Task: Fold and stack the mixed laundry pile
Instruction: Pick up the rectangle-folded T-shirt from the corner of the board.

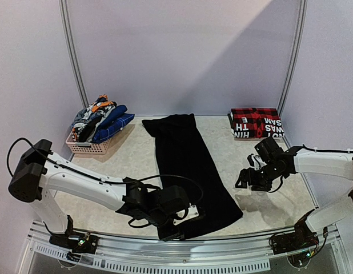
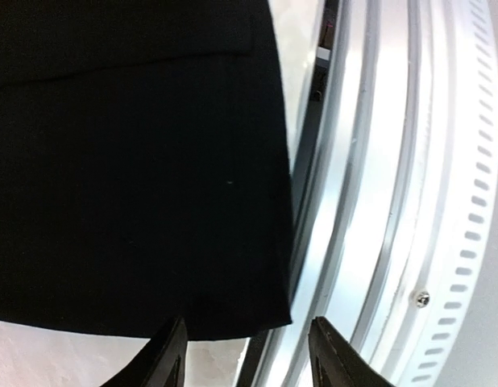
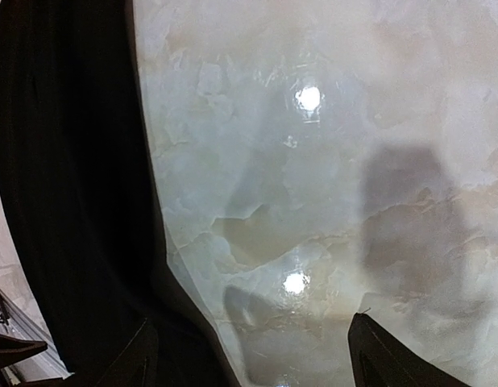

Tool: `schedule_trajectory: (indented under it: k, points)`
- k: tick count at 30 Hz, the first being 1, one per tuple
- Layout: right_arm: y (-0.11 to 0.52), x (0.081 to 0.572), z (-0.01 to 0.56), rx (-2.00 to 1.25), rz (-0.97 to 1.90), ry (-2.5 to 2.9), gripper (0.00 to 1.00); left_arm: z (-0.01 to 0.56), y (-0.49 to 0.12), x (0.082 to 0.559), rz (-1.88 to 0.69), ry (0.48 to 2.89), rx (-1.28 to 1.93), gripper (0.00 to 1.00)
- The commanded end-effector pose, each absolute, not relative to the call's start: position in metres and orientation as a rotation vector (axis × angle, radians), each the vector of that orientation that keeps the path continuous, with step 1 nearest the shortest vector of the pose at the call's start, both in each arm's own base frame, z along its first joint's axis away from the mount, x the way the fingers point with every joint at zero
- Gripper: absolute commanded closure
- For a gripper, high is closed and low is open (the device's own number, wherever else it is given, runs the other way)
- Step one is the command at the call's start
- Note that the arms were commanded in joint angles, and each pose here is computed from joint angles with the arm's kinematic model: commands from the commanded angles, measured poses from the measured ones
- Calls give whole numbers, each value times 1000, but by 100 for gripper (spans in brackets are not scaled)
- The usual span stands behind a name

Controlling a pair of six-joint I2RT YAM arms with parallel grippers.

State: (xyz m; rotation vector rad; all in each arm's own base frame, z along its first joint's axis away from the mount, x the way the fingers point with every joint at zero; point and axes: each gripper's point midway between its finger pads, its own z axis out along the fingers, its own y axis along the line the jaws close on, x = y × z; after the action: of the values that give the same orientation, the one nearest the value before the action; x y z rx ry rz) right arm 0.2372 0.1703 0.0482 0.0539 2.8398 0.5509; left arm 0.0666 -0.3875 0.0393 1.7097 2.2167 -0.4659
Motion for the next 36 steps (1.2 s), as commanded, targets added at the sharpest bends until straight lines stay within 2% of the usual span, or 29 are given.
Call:
schedule_trajectory:
  k: [1, 7, 26, 36]
  points:
    - [172, 225, 51, 29, 586, 2838, 18, 30, -386, 48, -457, 2219, 1758, 48]
    - [169, 218, 49, 37, 593, 2841, 18, 19, -390, 44, -430, 2212, 1772, 53]
    - [179, 200, 37, -31, 656, 2897, 23, 4, -387, 47, -377, 2228, 1785, 99]
    - [191, 183, 30, -97, 746, 2933, 25, 6, -386, 52, -359, 2212, 1765, 100]
